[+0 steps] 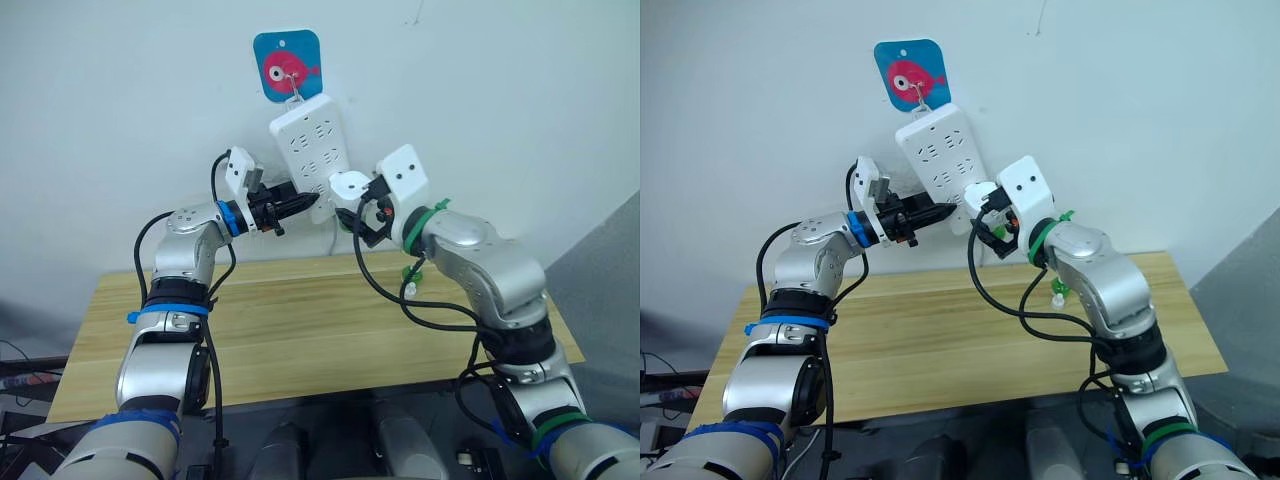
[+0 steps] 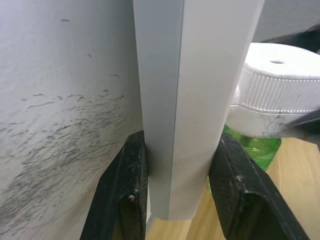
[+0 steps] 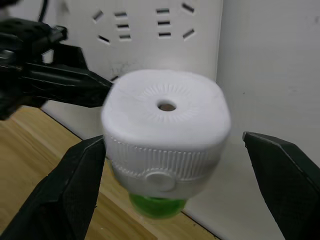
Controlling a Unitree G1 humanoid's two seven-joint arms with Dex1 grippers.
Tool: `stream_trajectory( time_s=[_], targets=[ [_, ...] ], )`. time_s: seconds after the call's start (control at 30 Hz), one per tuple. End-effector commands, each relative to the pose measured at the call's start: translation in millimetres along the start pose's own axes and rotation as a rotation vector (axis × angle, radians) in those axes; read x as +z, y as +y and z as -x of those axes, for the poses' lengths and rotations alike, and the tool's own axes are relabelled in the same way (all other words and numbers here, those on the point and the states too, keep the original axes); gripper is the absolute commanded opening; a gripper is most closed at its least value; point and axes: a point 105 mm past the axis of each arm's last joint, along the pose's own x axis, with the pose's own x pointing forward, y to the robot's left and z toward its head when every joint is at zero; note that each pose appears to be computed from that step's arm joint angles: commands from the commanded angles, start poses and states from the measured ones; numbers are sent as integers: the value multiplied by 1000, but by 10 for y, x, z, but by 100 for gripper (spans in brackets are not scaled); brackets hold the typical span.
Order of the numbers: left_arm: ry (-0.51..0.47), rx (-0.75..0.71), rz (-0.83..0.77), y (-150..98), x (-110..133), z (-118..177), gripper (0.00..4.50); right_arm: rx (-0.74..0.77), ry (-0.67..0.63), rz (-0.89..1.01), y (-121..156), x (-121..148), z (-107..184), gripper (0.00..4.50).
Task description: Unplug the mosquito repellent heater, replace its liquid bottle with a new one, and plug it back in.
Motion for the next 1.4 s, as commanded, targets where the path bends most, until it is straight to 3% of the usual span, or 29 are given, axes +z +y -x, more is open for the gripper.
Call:
stream_trajectory(
  time_s=[0.03, 0.2, 0.37, 0.47, 0.53, 0.73, 0.9, 1.4],
  targets=[
    [-16, 59, -84, 130, 142, 148, 287, 48, -48, 31, 74, 121, 152, 450],
    [17, 115, -144, 215, 129, 414, 430, 129, -76, 78, 200, 151, 236, 450],
    [57, 154, -177, 178, 130, 834, 430, 202, -109, 89, 330, 137, 290, 450],
    [90, 128, -179, -20, 134, 1035, 432, 237, -121, 81, 381, 117, 315, 433],
    [121, 59, -171, -291, 96, 1113, 432, 255, -132, 70, 401, 106, 323, 396],
    [101, -81, -150, -1073, 50, 1097, 432, 263, -136, 67, 446, 39, 238, 179],
    [64, -94, -107, -1343, 51, 1046, 432, 232, -139, 77, 429, -3, 90, 4],
    [50, -113, -130, -1426, 56, 981, 432, 120, -118, 58, 260, -79, -151, 4]
  ],
)
